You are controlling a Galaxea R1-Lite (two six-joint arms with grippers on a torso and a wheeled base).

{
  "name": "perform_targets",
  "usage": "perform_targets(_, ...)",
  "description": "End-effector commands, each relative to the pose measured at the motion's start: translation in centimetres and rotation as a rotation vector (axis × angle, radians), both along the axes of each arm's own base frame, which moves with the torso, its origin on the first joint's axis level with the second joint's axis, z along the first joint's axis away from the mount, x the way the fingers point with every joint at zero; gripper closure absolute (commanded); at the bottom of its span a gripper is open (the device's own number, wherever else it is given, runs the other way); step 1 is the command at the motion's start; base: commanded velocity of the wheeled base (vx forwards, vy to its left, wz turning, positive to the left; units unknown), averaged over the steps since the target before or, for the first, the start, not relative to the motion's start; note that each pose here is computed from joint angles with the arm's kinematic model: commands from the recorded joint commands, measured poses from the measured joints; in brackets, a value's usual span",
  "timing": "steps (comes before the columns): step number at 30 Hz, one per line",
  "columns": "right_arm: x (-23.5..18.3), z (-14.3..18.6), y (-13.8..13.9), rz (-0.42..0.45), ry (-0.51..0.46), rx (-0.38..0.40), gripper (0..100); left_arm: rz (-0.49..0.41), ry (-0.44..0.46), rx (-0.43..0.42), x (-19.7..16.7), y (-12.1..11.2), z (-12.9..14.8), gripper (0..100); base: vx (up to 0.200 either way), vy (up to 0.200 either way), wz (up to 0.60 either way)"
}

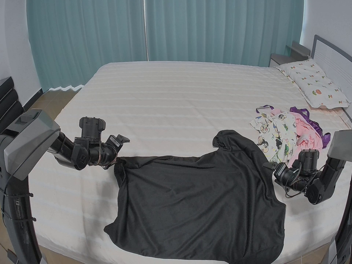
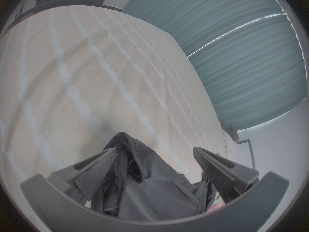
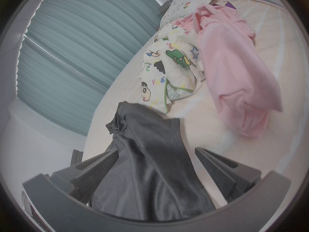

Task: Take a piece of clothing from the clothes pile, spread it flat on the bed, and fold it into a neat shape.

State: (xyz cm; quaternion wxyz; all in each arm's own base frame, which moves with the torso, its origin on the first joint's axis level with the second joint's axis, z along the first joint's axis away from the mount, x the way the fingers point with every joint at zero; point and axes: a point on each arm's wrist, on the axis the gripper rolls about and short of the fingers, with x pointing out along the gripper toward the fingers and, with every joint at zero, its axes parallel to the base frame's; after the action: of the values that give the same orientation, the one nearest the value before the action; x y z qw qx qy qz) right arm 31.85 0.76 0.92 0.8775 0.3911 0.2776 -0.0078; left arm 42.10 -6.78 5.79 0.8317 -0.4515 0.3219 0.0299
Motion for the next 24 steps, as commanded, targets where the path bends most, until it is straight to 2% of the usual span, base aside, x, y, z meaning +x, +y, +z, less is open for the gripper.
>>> perform_targets(1, -0.8, -0.4, 0.6, 0.017, 0.023, 0.000, 0, -0.015, 0.045, 0.042, 1.5, -1.7, -1.8, 0, 0.000, 0.000, 0.00)
perform_targets(6, -0.8, -0.4, 0.6, 0.018, 0.021, 0.001, 0, -0.034, 0.069, 0.066, 1.6, -3.0, -2.6, 0, 0.000, 0.000, 0.00)
perform_targets(7, -0.8, -0.4, 0.6, 0.018, 0.021, 0.001, 0, -0.031, 0.066, 0.071, 1.6, -3.2, -2.6, 100, 0.000, 0.000, 0.00)
perform_targets(14, -0.9, -0.5, 0.6, 0.017, 0.025, 0.006, 0, 0.030, 0.048, 0.109, 2.2, -2.6, -2.5, 100, 0.000, 0.000, 0.00)
perform_targets(18, -0.9, -0.5, 0.6, 0.016, 0.027, 0.005, 0, 0.083, 0.014, 0.171, 3.1, -0.7, -2.0, 100, 0.000, 0.000, 0.00)
perform_targets(21, -1.0, -0.5, 0.6, 0.016, 0.028, 0.005, 0, 0.133, -0.017, 0.174, 4.2, 1.0, -1.4, 100, 0.000, 0.000, 0.00)
perform_targets(23, -1.0, -0.5, 0.6, 0.016, 0.028, 0.005, 0, 0.133, -0.017, 0.174, 4.2, 1.0, -1.4, 100, 0.000, 0.000, 0.00)
perform_targets(24, -1.0, -0.5, 0.6, 0.016, 0.025, 0.005, 0, 0.177, -0.031, 0.174, 5.2, 2.9, -1.2, 100, 0.000, 0.000, 0.00)
